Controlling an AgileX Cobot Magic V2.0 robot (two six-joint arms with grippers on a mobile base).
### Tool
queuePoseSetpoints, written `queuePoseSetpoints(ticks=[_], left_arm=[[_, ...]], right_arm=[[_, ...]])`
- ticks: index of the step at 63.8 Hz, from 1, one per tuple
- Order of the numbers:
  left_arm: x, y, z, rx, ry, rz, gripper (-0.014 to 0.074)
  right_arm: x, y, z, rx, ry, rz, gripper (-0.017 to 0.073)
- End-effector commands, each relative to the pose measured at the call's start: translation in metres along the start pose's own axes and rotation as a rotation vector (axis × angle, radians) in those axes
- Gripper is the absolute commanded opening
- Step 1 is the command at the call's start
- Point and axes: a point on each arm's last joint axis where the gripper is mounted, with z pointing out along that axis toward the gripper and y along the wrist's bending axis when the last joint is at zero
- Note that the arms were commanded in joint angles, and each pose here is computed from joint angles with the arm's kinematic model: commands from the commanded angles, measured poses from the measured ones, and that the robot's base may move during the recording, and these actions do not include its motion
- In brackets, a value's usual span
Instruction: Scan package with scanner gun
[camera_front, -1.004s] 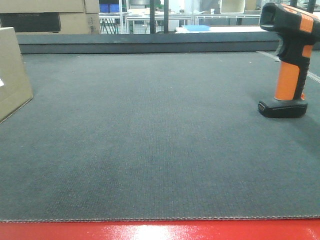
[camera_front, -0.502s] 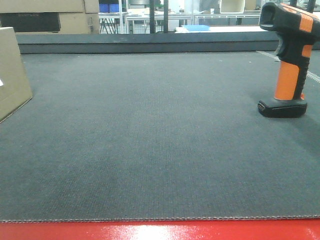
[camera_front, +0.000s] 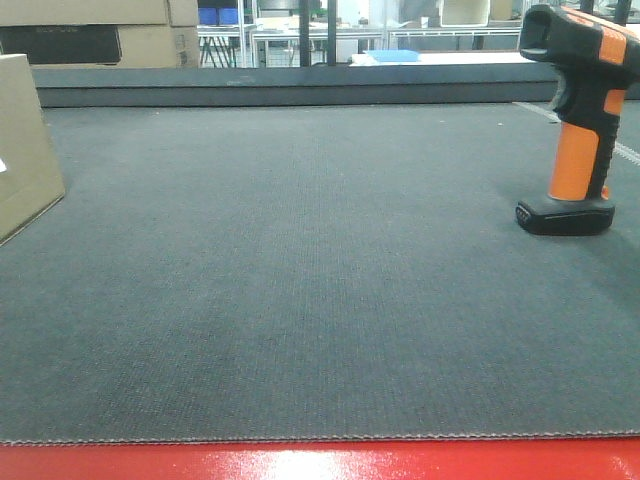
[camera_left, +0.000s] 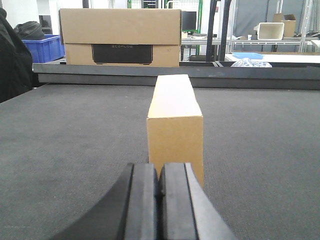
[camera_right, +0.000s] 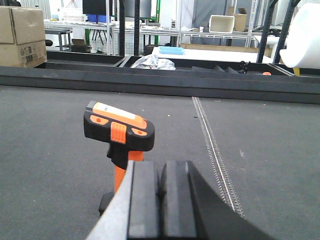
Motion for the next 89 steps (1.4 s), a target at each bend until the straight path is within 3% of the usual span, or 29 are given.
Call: queuePoseSetpoints(ticks=[1, 25, 50, 89], left_arm=[[-0.003, 0.000, -0.001, -0.004, -0.027, -0.012, -0.0111], [-0.003, 0.000, -0.001, -0.004, -0.027, -0.012, -0.0111], [-0.003, 0.000, -0.001, -0.004, -0.027, -0.012, -0.0111], [-0.003, 0.000, -0.001, -0.004, -0.027, -0.012, -0.0111]], right_arm=[[-0.001, 0.000, 0.000, 0.001, -0.017, -0.012, -0.0162], [0.005, -0.001, -0.001, 0.009, -0.011, -0.002, -0.0162], [0.083, -0.004, -0.011, 0.048, -0.013, -0.002, -0.0162], [0.084, -0.004, -0.011, 0.057, -0.008, -0.006, -0.0162]])
